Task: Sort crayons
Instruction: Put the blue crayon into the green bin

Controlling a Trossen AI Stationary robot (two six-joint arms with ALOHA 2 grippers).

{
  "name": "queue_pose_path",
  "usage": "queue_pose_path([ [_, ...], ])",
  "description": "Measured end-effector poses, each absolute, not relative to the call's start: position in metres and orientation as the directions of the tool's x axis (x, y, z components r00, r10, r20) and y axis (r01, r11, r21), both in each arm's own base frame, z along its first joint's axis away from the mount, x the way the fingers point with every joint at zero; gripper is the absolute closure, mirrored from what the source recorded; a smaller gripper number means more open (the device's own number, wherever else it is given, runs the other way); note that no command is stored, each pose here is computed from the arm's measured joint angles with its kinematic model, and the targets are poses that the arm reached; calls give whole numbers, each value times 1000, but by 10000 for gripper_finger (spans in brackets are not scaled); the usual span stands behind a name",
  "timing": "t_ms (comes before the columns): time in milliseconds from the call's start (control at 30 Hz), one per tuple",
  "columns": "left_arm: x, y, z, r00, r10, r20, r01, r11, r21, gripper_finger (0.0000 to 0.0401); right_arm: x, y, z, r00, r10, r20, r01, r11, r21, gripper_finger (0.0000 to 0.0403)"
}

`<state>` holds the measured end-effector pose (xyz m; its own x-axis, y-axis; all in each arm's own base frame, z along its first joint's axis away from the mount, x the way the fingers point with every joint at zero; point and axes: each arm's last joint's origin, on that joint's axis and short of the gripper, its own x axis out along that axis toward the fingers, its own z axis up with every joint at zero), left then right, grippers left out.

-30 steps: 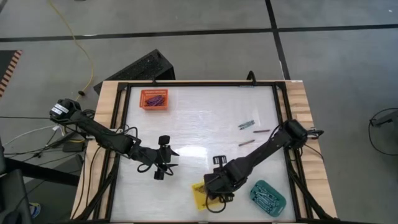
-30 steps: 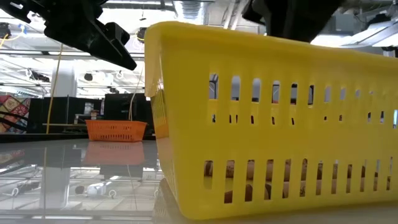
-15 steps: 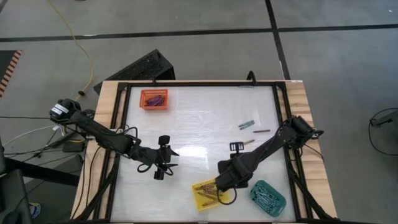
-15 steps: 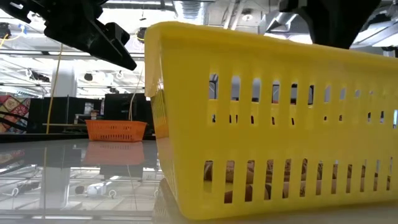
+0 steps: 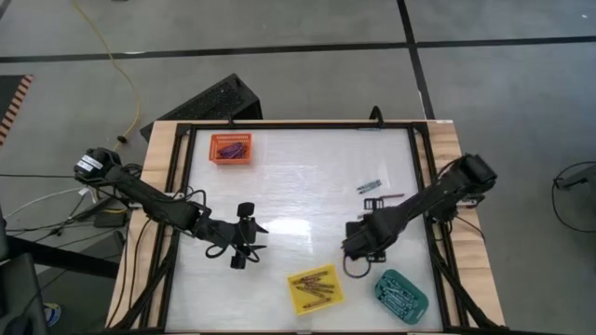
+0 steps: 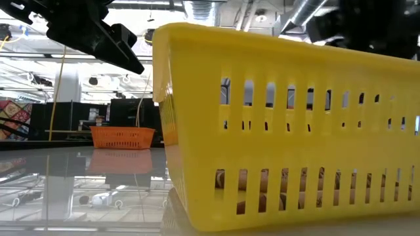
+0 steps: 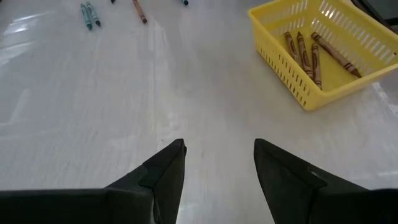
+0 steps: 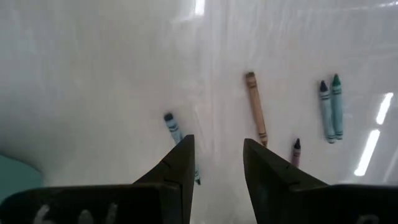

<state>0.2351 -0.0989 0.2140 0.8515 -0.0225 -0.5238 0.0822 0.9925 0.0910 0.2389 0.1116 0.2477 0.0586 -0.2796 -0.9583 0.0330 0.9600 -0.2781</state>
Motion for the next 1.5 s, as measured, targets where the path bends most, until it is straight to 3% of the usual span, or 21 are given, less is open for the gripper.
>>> queue_pose_path([
  [367, 235, -99, 214, 852, -23, -524, 82, 992, 91, 220, 189, 88, 196, -14, -181, -983, 55, 982, -181, 275],
  [933, 235, -99, 214, 851, -23, -524, 83, 992, 91, 220, 184, 88, 156, 10, -100, -995, 38, 994, -99, 281],
  [1133, 235, -99, 214, 851, -23, -524, 83, 992, 91, 220, 186, 85, 151, 39, -87, -995, 53, 995, -85, 313],
  [1367, 235, -99, 214, 851, -23, -524, 82, 992, 91, 220, 188, 87, 149, 58, -63, -996, 74, 996, -59, 392],
  [1500, 235, -99, 214, 852, -23, -524, 82, 992, 91, 220, 188, 87, 150, 57, -59, -997, 116, 992, -52, 396],
])
